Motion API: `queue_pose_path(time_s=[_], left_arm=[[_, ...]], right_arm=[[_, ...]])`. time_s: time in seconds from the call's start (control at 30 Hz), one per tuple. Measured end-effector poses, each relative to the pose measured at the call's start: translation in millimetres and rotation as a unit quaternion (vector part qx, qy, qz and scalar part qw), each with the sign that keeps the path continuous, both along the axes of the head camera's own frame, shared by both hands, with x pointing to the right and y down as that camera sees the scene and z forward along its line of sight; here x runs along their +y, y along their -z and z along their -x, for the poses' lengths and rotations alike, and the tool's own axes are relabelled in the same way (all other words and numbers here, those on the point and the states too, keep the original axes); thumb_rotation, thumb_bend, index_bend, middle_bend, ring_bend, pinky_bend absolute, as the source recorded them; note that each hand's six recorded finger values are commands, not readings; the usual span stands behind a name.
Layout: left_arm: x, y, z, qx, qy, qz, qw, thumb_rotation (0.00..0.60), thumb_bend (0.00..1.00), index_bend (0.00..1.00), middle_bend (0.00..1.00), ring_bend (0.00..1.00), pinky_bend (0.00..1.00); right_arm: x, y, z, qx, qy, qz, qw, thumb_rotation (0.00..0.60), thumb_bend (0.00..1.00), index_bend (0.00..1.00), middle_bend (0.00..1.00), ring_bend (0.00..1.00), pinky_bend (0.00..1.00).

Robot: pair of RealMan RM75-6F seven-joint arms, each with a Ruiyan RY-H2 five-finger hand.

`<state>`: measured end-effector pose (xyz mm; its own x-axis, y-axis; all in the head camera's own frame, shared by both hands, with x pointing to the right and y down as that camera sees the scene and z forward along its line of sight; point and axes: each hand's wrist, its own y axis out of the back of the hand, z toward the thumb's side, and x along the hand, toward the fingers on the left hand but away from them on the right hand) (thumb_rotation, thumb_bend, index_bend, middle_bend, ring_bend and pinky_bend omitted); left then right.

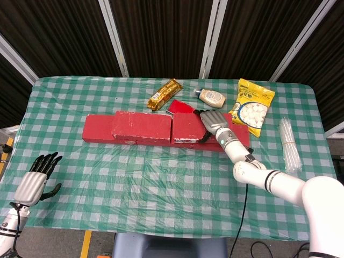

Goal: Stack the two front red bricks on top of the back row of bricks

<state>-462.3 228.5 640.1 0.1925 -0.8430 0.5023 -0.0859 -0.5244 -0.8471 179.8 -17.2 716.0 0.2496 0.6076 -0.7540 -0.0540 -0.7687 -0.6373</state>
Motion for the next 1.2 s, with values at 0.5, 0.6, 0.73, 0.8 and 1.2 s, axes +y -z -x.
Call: queue_pose_path(time_s=[0.5,0.6,0.73,0.8,1.2], left_arm=[[-2,-1,5,-0.001,0.008,0.005,1.0000,0.576,0.37,0.00,0.00,0.00,0.00],[-2,0,5,0.001,0.008,0.005,1.0000,0.579,0.37,0.00,0.00,0.00,0.00],[-2,1,5,0.002,0.008,0.004,1.0000,0.579,0.37,0.00,0.00,0.00,0.00],[-2,2,5,0.002,0.008,0.003,1.0000,0.581,0.37,0.00,0.00,0.00,0.00],[-3,2,6,0.003,0.010,0.003,0.9999,0.586,0.37,0.00,0.00,0.00,0.00]], right_arm=[[4,-5,5,0.002,-0.012,0.000,0.9999,0.600,0.09,0.42,0.38,0.32,0.39],[6,-5,6,0.002,-0.014,0.003,0.9999,0.600,0.09,0.39,0.36,0.30,0.39],[7,-5,8,0.005,-0.014,0.006,0.9999,0.600,0.09,0.33,0.32,0.27,0.37],[8,-5,8,0.006,-0.014,0.008,0.9998,0.600,0.09,0.28,0.28,0.24,0.35],[10,-6,7,0.021,-0.018,0.015,0.9995,0.600,0.09,0.00,0.06,0.02,0.21]])
